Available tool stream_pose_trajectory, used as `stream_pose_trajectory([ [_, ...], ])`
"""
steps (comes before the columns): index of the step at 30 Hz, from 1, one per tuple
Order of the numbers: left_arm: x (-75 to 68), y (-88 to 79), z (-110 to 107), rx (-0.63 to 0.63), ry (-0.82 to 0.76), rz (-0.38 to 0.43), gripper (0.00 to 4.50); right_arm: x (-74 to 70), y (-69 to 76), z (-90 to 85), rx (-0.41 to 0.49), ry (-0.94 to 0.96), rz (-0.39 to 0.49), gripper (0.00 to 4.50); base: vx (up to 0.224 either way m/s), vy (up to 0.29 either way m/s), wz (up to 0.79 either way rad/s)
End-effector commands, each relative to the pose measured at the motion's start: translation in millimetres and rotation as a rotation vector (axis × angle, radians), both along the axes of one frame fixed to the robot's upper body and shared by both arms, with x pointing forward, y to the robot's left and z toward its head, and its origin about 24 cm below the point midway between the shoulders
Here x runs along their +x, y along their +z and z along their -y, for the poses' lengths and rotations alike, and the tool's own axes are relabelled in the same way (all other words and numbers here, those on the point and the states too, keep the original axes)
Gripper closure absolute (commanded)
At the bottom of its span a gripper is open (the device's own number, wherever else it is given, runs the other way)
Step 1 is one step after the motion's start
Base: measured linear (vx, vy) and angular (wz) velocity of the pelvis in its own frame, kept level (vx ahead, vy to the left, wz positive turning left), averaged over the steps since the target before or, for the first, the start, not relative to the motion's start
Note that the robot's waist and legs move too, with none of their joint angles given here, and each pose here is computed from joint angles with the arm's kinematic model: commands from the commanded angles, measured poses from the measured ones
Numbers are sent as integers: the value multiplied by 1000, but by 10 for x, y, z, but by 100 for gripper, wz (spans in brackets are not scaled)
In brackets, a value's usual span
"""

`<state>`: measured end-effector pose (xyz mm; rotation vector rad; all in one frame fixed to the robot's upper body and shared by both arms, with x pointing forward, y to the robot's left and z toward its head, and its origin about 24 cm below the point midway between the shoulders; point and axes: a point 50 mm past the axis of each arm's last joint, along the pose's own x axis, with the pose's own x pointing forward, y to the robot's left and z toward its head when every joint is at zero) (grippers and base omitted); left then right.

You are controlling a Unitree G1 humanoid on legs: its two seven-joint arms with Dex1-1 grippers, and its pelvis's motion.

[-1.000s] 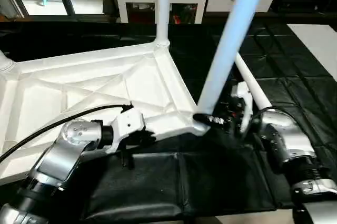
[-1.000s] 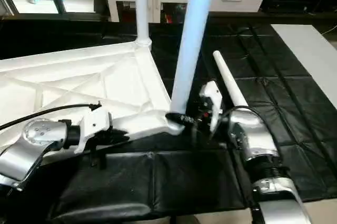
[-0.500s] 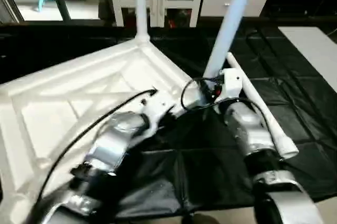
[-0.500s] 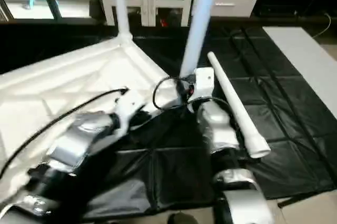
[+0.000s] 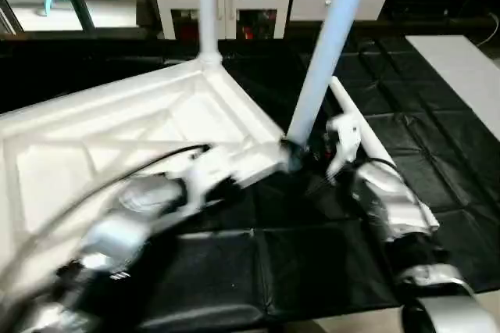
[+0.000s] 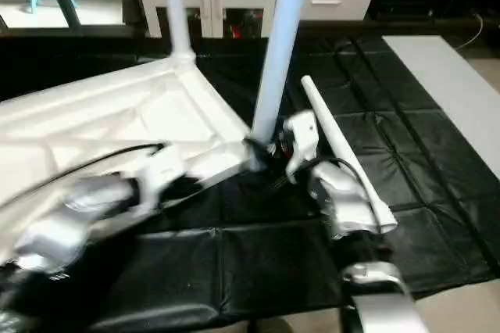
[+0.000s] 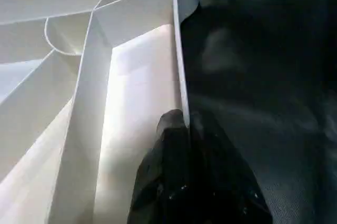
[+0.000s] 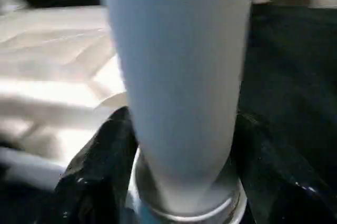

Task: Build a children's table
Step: Rotate leg to tighten

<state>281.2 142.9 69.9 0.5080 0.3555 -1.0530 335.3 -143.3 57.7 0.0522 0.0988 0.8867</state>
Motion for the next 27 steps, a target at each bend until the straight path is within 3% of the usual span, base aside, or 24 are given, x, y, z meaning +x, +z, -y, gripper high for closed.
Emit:
stream_pose_trajectory([
  [1,-174,-155,17,7,-99,-101,450,-60,87,12,8,135,36,138,0,0,0],
  [5,-277,-159,-168,28,-130,-138,450,-98,194,214,12,206,46,102,0,0,0],
  [10,-274,-151,-210,26,-126,-124,450,-131,204,248,28,274,36,97,0,0,0],
  [12,-263,-147,-203,24,-127,-120,450,-143,188,235,40,297,21,130,0,0,0],
  [14,-255,-142,-192,21,-127,-117,450,-147,175,226,49,305,13,130,0,0,0],
  [23,-254,-133,-194,17,-131,-117,450,-211,75,174,49,341,-38,218,0,0,0],
  [27,-230,-139,-183,18,-110,-116,450,-193,24,164,19,291,-52,232,0,0,0],
])
